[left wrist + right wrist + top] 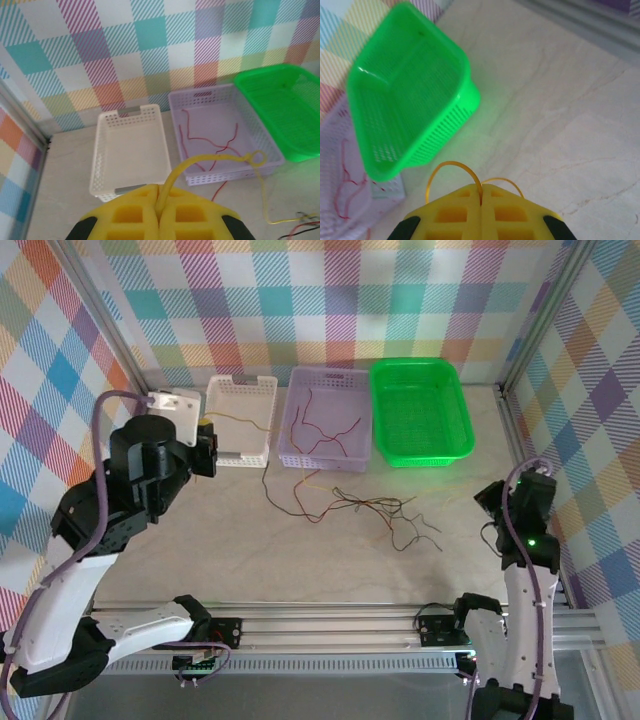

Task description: Untangle the cables

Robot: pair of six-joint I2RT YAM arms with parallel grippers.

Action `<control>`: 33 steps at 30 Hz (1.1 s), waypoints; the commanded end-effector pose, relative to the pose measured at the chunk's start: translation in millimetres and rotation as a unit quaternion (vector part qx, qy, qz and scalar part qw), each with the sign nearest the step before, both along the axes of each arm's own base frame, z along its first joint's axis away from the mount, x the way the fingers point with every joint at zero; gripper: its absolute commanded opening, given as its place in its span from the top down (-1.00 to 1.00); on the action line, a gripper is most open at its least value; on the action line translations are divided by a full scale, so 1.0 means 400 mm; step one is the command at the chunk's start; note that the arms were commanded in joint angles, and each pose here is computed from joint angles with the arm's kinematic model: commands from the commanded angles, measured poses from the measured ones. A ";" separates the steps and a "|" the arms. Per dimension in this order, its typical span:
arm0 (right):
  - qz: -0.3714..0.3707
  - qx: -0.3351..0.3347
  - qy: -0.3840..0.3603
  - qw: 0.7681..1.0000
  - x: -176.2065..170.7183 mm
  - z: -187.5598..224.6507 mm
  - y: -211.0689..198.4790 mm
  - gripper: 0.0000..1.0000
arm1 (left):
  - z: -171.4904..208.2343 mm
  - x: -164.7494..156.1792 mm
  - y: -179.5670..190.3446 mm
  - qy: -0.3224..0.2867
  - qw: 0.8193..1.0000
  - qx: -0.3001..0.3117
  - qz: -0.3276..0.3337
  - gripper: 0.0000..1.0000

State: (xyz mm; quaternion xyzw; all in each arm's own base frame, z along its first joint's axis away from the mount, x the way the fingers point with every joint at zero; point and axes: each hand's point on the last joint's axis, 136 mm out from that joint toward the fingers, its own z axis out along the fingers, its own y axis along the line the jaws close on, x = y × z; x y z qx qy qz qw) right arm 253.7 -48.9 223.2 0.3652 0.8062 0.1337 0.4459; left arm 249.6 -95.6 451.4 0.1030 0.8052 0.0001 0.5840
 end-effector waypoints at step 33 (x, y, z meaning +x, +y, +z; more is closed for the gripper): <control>0.313 0.054 -0.221 0.922 0.033 0.769 0.303 1.00 | -0.271 0.072 -0.162 0.082 0.991 0.096 -0.050 1.00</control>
